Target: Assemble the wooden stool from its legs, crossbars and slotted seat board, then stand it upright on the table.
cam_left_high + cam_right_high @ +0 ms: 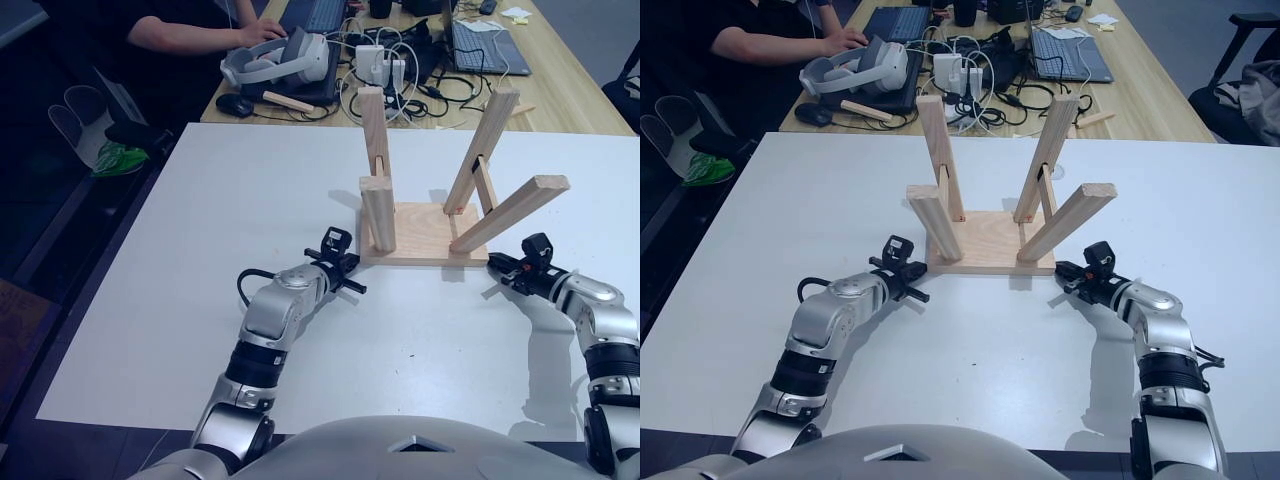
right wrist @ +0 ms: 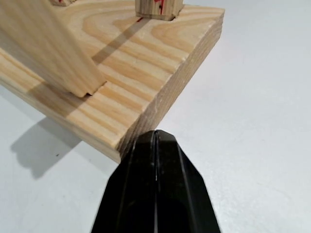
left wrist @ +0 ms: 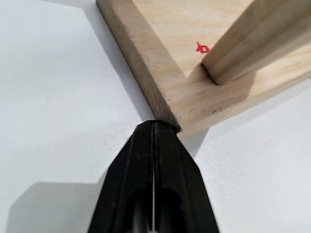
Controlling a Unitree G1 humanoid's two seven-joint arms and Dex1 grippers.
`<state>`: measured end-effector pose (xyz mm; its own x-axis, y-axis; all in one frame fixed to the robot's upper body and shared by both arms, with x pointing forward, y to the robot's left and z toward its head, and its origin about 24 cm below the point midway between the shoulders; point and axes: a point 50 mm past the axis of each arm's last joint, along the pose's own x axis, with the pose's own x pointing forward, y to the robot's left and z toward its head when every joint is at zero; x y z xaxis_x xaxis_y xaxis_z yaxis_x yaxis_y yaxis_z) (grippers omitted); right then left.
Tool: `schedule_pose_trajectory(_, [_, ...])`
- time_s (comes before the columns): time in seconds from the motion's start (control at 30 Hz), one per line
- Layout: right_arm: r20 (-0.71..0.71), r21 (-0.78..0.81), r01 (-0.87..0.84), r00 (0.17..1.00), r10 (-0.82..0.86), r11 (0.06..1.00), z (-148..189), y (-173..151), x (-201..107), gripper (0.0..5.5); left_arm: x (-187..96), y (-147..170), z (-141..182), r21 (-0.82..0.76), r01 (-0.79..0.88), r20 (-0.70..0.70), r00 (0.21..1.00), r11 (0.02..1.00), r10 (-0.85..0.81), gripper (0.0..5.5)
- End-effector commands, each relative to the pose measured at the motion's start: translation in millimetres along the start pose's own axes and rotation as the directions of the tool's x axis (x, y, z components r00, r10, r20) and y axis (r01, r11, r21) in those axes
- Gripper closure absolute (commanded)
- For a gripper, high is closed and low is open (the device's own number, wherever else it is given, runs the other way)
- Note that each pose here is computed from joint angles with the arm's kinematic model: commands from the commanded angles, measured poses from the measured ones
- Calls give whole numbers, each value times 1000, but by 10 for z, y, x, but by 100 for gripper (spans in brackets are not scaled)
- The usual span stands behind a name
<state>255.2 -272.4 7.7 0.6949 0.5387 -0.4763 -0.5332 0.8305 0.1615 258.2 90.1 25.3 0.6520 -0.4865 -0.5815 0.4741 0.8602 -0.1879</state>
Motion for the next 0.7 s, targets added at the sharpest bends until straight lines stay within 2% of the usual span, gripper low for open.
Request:
schedule_pose_trajectory(0.03, [2,27,-108,994,108,994,-10,177,122,550,42,-130,73,-28,104,32,994,994,-103,547])
schedule_pose_trajectory(0.37, [58,52,-195,980,192,979,217,308,100,550,-54,-175,229,-59,234,120,967,970,-226,547])
schedule_pose_trajectory(0.7, [115,64,-279,956,271,958,393,499,31,550,-214,-144,372,-79,296,194,941,952,-276,547])
